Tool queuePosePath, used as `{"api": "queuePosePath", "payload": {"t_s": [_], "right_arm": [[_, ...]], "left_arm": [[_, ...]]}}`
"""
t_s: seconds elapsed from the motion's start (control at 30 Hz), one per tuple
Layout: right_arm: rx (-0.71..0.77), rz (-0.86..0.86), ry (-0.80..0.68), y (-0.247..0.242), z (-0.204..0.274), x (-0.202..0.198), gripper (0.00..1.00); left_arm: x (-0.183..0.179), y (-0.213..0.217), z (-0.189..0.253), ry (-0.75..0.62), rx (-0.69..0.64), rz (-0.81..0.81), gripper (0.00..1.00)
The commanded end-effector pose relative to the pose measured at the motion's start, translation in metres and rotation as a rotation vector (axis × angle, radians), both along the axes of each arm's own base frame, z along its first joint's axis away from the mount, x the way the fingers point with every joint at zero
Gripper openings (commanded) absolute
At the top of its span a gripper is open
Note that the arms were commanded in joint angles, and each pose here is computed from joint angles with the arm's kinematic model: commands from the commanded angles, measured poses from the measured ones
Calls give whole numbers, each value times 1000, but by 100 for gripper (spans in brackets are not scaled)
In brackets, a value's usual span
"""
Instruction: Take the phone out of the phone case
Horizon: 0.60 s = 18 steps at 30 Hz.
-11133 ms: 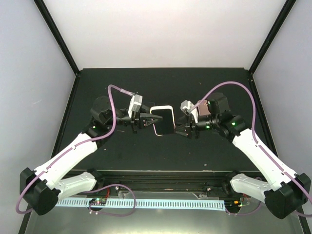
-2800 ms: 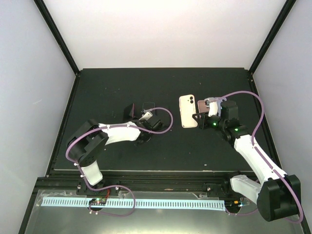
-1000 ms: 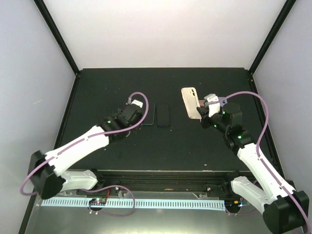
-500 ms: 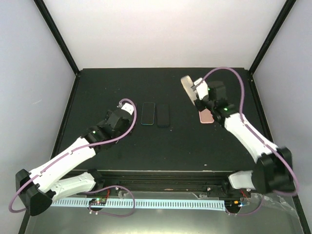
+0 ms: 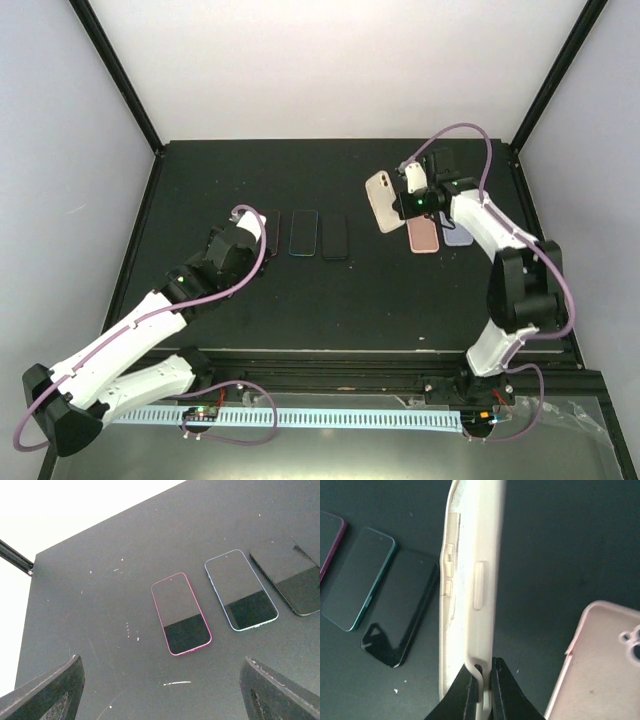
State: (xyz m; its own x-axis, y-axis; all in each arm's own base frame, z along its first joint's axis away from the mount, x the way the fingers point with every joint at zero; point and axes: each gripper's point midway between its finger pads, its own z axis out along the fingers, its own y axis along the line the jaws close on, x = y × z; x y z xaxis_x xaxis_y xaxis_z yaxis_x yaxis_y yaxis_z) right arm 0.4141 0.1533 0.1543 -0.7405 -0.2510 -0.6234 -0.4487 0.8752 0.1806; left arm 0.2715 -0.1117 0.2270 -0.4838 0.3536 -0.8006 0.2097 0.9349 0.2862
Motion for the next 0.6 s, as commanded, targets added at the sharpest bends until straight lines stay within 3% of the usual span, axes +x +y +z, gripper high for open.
{"api": "queuePosePath", "payload": {"t_s": [0.0, 0.1, 0.4, 0.5, 0.57], "right_arm": [[264, -43, 381, 6, -42, -23, 1], [342, -52, 468, 10, -55, -22, 1], [316, -137, 539, -2, -88, -25, 1], [320, -163, 567, -6, -98, -30, 20], [319, -159, 574, -6, -101, -33, 26]], "left_arm": [[1, -1, 8, -29, -27, -14, 86], [1, -1, 8, -27, -26, -14, 86], [1, 0, 9, -31, -33, -12, 86], [1, 1, 9, -30, -35, -11, 86], [1, 2, 10, -33, -37, -10, 86]]}}
